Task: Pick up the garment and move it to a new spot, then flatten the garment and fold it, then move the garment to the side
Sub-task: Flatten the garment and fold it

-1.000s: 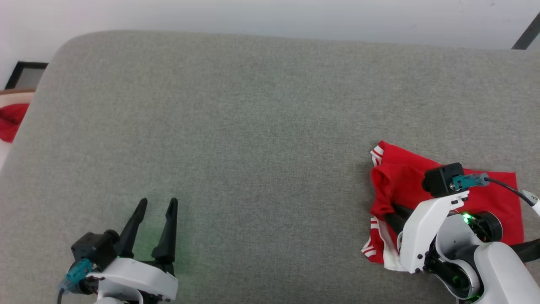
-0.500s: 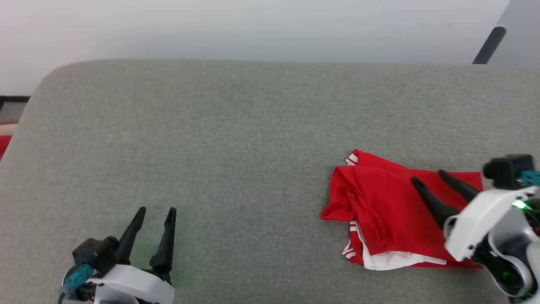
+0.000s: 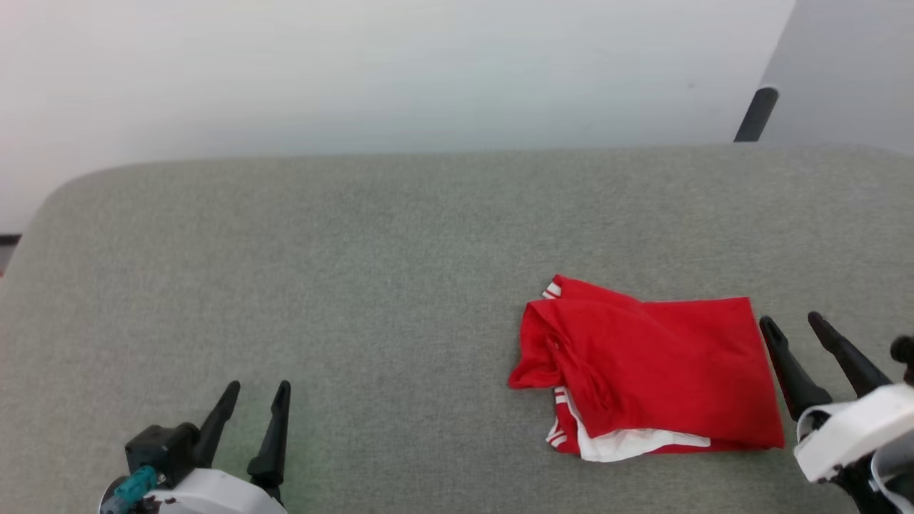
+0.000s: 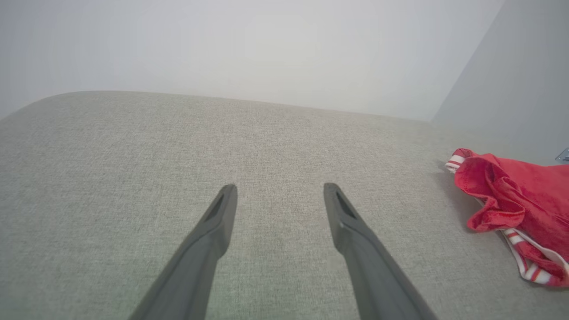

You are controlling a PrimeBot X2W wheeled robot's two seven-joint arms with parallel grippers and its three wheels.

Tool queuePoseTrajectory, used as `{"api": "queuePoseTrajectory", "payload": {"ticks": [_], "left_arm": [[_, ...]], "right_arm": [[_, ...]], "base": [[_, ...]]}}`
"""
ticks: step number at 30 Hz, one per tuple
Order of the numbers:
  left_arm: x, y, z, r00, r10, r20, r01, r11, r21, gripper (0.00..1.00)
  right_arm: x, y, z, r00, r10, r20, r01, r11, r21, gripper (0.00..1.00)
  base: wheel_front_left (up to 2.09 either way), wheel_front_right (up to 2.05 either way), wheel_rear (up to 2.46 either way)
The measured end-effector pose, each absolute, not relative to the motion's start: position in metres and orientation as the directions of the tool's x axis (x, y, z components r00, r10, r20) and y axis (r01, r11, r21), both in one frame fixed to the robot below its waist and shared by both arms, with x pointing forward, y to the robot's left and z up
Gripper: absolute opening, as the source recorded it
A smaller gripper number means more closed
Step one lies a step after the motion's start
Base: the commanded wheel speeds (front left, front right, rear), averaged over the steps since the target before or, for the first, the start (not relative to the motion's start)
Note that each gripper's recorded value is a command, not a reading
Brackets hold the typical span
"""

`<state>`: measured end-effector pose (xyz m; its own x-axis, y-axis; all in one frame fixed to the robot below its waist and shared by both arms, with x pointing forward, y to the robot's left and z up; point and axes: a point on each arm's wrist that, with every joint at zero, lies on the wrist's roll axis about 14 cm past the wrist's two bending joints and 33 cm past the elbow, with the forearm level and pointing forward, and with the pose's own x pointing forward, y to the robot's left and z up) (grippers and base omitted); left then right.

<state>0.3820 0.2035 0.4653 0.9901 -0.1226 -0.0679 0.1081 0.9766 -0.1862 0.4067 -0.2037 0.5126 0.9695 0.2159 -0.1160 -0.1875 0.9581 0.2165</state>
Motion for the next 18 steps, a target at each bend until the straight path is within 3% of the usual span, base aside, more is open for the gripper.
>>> {"api": "queuePoseTrajectory", "payload": {"ticks": [8, 18], "left_arm": [[0.373, 0.204, 0.481, 0.994, -0.112, -0.018, 0.107, 0.978, -0.179, 1.00], [0.348, 0.214, 0.488, 0.998, -0.068, 0.013, 0.069, 0.981, -0.183, 1.00]], "right_arm": [[0.377, -0.224, 0.527, 0.993, 0.112, 0.039, -0.117, 0.972, 0.204, 1.00], [0.346, -0.212, 0.521, 0.994, 0.081, 0.067, -0.097, 0.958, 0.270, 1.00]], "base": [[0.00, 0.00, 0.00], [0.00, 0.00, 0.00]]}}
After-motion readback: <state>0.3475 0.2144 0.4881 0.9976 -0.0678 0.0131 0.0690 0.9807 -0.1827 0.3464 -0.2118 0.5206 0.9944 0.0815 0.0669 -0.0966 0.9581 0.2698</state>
